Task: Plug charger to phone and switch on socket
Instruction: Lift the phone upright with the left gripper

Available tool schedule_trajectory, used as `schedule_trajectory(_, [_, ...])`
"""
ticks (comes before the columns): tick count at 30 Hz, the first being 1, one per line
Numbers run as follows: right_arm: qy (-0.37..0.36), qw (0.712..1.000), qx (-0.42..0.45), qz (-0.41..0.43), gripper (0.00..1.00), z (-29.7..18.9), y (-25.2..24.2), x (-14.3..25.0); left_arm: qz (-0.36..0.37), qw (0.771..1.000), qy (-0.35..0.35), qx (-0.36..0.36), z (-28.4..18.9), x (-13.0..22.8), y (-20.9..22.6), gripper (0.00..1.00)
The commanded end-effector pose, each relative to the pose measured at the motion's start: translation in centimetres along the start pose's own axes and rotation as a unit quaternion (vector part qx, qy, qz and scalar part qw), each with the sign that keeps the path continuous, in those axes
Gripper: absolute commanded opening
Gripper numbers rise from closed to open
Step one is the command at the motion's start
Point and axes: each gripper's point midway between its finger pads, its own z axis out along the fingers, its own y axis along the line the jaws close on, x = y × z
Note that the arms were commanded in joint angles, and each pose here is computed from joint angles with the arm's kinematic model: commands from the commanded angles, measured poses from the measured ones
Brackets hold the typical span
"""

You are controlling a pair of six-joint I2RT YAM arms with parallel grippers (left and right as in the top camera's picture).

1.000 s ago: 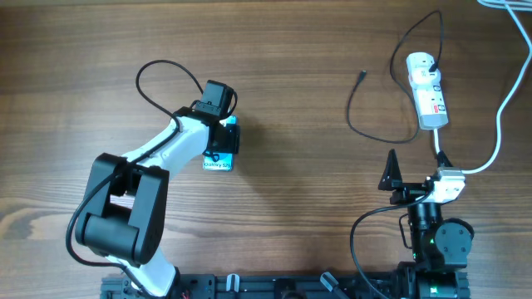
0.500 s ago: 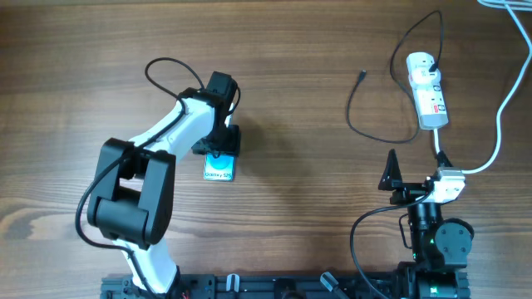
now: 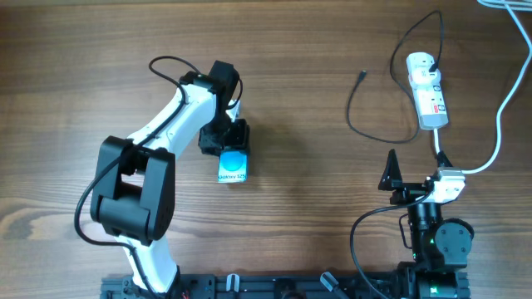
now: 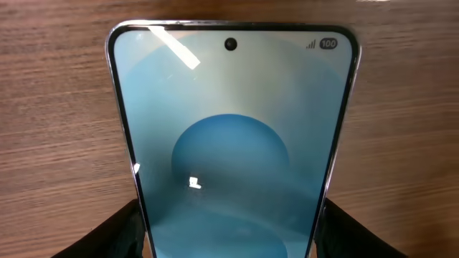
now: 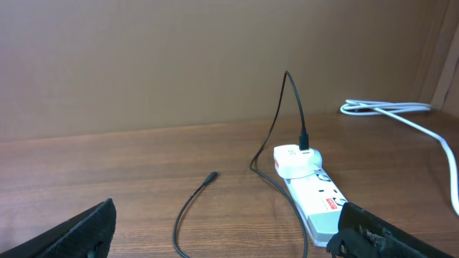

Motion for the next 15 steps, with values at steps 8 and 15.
schedule_trajectory(8, [-0.003, 1.000, -0.006, -0.005, 1.00, 0.0, 0.2, -0.1, -0.029, 0.954, 0.080, 0.289, -7.5, 1.7, -10.9, 0.46])
schedule_trajectory(15, [-0.003, 1.000, -0.006, -0.005, 1.00, 0.0, 0.2, -0.1, -0.080, 0.907, 0.139, 0.390, -10.3, 2.6, -13.9, 0.40])
